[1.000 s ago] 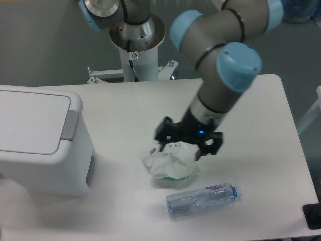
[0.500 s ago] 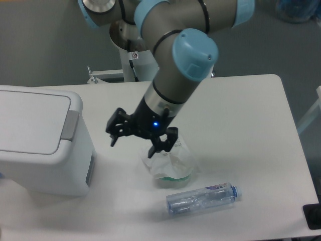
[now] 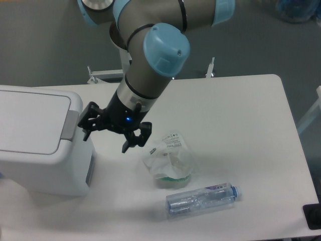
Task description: Open the trash can
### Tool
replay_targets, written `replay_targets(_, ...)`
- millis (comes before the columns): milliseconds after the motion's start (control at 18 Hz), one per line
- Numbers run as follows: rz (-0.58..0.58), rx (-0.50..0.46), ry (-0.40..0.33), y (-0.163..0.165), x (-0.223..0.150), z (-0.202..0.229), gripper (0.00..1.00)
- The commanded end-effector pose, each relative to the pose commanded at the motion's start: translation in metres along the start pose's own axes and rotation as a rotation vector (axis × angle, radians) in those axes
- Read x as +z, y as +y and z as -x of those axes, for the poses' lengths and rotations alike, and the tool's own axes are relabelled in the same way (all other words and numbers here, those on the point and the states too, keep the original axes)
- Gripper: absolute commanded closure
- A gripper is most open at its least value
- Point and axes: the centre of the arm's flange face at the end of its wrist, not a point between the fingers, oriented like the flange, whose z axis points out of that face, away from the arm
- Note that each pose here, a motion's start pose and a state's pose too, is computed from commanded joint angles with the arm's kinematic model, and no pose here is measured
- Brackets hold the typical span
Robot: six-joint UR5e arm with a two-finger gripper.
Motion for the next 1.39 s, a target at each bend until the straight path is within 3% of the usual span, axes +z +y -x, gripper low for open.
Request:
replay_targets(389, 0.029, 0.002, -0.007, 0.017, 0.012, -0.008, 0.0)
replay_targets(1389, 0.042, -0.006, -0.017, 0.019, 0.016, -0.005, 0.0)
